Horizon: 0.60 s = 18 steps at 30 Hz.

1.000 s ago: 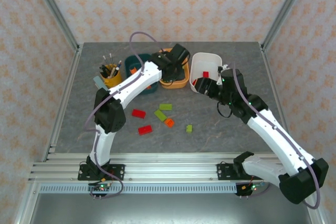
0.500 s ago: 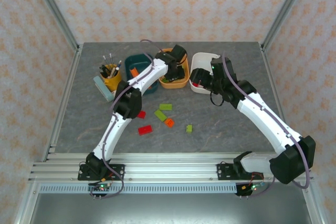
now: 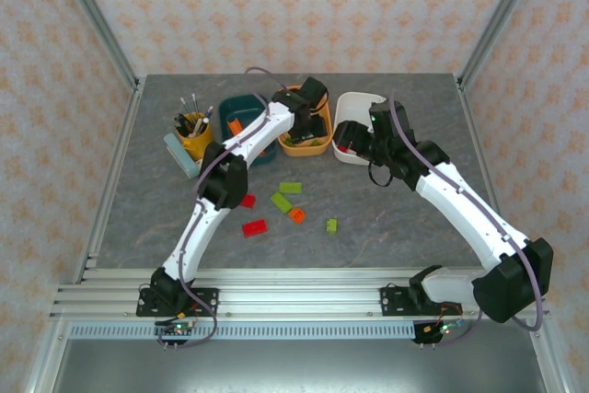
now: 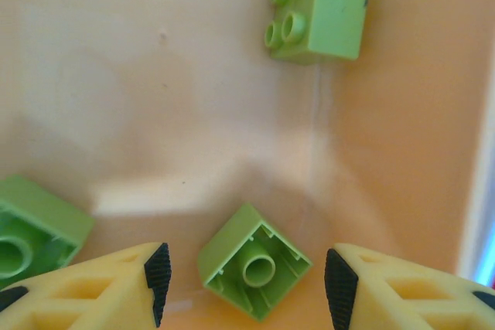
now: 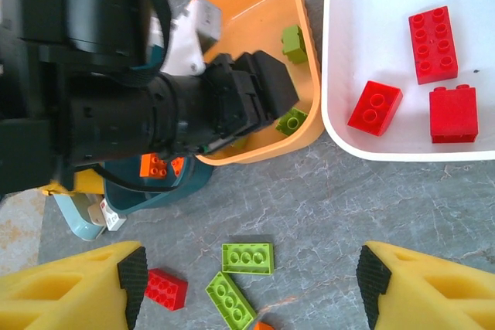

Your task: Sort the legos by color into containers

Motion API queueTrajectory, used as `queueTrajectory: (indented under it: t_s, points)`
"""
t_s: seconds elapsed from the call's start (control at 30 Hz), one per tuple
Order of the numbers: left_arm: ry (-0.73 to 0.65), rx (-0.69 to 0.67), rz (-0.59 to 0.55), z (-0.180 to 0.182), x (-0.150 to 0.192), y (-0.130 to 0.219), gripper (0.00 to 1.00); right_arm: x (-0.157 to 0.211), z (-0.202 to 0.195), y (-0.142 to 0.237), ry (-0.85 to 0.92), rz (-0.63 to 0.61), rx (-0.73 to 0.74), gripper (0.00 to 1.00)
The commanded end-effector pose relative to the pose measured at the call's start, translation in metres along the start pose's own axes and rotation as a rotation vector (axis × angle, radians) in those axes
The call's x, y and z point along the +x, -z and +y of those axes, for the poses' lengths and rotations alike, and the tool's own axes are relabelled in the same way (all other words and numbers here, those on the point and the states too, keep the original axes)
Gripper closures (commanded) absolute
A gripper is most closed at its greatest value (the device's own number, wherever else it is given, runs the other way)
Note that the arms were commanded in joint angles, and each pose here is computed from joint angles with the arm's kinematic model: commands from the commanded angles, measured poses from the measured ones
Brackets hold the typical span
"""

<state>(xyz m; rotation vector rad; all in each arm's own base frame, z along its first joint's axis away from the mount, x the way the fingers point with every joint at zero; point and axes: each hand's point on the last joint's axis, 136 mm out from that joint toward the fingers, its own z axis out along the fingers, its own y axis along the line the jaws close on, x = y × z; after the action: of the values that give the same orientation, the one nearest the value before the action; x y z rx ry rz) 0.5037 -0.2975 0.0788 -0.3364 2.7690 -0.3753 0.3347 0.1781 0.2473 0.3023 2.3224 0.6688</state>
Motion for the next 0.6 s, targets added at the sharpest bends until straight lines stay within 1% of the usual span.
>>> queueTrajectory:
  t_s: [0.0,0.13,0.2,0.3,0.4,0.57]
  points:
    - [-0.016,0.009,-0.185,-0.007,-0.034,0.095,0.40,0.003,-0.004,0.004,0.032,0.012,0.021,0.27]
    - [0.004,0.019,-0.284,0.003,-0.039,0.154,0.36,0.006,-0.005,0.006,0.095,0.034,0.034,0.27]
    - [0.011,0.027,-0.313,0.011,-0.034,0.178,0.33,0.009,-0.005,0.006,0.124,0.050,0.036,0.27]
    - [0.024,0.044,-0.325,0.029,-0.015,0.205,0.29,0.021,-0.002,0.006,0.175,0.090,0.015,0.28]
    - [0.054,0.034,-0.311,0.057,0.013,0.220,0.29,0.044,0.003,0.003,0.268,0.159,0.009,0.29]
    - [0.132,0.081,-0.278,0.104,0.074,0.225,0.27,0.104,0.011,-0.006,0.426,0.325,-0.046,0.28]
